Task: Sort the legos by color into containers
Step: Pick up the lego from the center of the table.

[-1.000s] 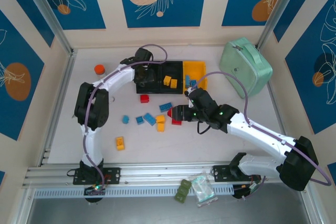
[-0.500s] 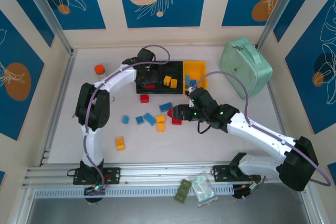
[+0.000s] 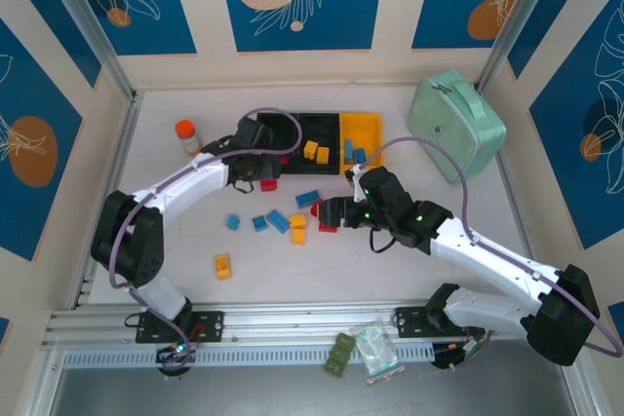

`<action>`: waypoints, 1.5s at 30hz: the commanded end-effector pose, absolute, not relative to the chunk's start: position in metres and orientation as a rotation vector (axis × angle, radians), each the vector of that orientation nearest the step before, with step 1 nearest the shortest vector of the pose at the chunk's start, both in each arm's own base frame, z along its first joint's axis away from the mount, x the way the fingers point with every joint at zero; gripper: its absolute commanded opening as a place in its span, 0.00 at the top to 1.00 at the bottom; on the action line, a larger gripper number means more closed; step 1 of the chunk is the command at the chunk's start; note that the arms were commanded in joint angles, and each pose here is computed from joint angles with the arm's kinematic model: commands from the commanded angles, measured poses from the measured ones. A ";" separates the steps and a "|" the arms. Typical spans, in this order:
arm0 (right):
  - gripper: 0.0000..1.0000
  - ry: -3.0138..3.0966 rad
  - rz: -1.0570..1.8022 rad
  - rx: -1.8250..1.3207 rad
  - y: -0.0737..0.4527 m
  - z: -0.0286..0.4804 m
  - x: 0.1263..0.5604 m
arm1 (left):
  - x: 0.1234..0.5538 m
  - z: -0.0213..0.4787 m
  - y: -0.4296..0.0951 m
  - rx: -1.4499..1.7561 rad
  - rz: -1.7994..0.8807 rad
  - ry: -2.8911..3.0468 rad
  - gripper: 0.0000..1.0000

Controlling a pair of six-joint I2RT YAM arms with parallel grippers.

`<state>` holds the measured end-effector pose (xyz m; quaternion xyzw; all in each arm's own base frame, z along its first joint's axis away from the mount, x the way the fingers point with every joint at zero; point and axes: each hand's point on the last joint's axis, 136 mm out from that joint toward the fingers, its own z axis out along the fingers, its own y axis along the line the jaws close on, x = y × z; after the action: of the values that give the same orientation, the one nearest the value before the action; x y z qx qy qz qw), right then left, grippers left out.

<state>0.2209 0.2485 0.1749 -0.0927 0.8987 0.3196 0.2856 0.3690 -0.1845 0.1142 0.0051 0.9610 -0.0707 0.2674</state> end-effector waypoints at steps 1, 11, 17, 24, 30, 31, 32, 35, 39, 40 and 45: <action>0.21 2.356 0.916 -0.302 0.258 0.181 0.215 | 0.369 0.109 -0.189 0.025 -0.194 2.535 0.27; 0.21 2.388 0.877 -0.297 0.259 0.172 0.213 | 0.366 0.068 -0.194 0.043 -0.093 2.512 0.22; 0.21 2.405 0.854 -0.278 0.255 0.167 0.213 | 0.377 0.053 -0.194 0.028 -0.035 2.528 0.24; 0.22 2.419 0.838 -0.270 0.252 0.163 0.213 | 0.389 0.046 -0.198 0.041 0.009 2.529 0.31; 0.22 2.426 0.832 -0.249 0.248 0.160 0.215 | 0.389 0.042 -0.199 0.052 0.018 2.547 0.52; 0.22 2.424 0.834 -0.246 0.248 0.161 0.216 | 0.387 0.041 -0.198 0.054 0.018 2.555 0.56; 0.22 2.424 0.834 -0.246 0.248 0.160 0.216 | 0.385 0.042 -0.198 0.057 0.012 2.560 0.58; 0.22 2.423 0.839 -0.242 0.248 0.160 0.218 | 0.377 0.043 -0.196 0.067 0.003 2.576 0.63; 0.22 2.422 0.847 -0.241 0.249 0.160 0.219 | 0.366 0.052 -0.191 0.071 -0.012 2.583 0.65; 0.22 2.422 0.847 -0.240 0.249 0.161 0.219 | 0.363 0.056 -0.190 0.074 -0.017 2.583 0.65; 0.23 2.418 0.847 -0.236 0.249 0.163 0.219 | 0.357 0.080 -0.191 0.083 -0.052 2.610 0.65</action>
<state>0.2191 0.2498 0.1634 -0.0940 0.9013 0.3141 0.2831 0.3635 -0.1885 0.0598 0.0246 0.9616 -0.0079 0.2731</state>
